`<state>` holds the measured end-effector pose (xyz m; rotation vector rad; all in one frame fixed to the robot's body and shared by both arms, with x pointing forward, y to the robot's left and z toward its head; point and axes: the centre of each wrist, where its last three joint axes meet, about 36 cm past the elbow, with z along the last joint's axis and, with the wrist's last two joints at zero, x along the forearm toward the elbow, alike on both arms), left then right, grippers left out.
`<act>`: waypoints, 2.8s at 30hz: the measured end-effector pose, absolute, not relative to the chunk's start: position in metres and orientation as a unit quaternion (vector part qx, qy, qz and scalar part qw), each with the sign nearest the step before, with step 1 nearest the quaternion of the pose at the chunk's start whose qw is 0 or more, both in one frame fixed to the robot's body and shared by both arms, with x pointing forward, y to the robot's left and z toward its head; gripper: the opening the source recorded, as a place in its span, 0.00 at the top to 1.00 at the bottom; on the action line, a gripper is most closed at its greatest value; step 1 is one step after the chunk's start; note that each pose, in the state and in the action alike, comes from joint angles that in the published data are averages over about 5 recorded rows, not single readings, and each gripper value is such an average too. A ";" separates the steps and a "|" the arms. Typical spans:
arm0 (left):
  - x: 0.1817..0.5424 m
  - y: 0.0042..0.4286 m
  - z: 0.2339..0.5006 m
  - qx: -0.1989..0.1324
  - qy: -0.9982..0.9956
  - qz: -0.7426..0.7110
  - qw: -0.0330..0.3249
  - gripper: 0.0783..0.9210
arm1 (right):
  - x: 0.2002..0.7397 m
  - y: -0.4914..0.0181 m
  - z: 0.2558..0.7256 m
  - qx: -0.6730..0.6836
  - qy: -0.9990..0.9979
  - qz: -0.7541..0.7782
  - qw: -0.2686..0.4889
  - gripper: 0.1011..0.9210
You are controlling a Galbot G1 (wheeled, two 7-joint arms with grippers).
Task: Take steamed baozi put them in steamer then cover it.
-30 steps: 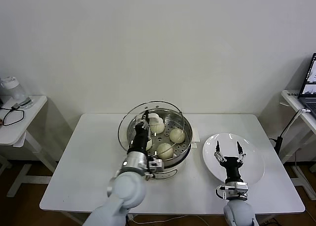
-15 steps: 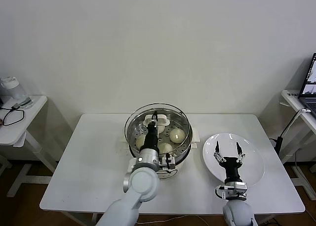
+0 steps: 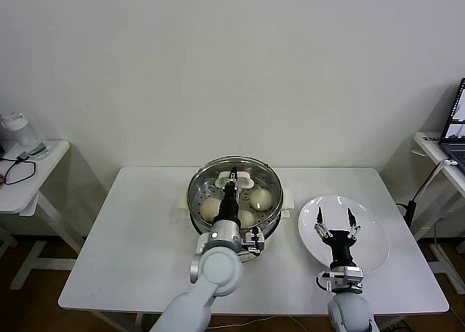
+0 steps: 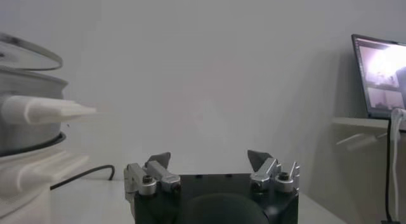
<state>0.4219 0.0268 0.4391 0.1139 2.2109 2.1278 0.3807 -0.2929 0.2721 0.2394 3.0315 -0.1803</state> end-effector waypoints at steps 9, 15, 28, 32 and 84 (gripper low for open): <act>0.423 0.025 0.435 0.041 0.713 0.699 0.034 0.87 | 0.382 -0.294 0.272 0.080 0.994 -0.060 0.049 0.12; 0.422 0.026 0.432 0.043 0.710 0.702 0.033 0.87 | 0.383 -0.296 0.273 0.081 0.994 -0.060 0.050 0.12; 0.421 0.023 0.424 0.047 0.706 0.706 0.030 0.87 | 0.385 -0.296 0.274 0.082 0.993 -0.060 0.052 0.12; 0.421 0.024 0.423 0.048 0.705 0.707 0.029 0.87 | 0.385 -0.297 0.274 0.082 0.993 -0.061 0.051 0.12; 0.376 0.244 0.421 0.078 0.970 0.224 0.054 0.12 | 0.367 -0.298 0.301 0.059 0.998 0.018 -0.013 0.12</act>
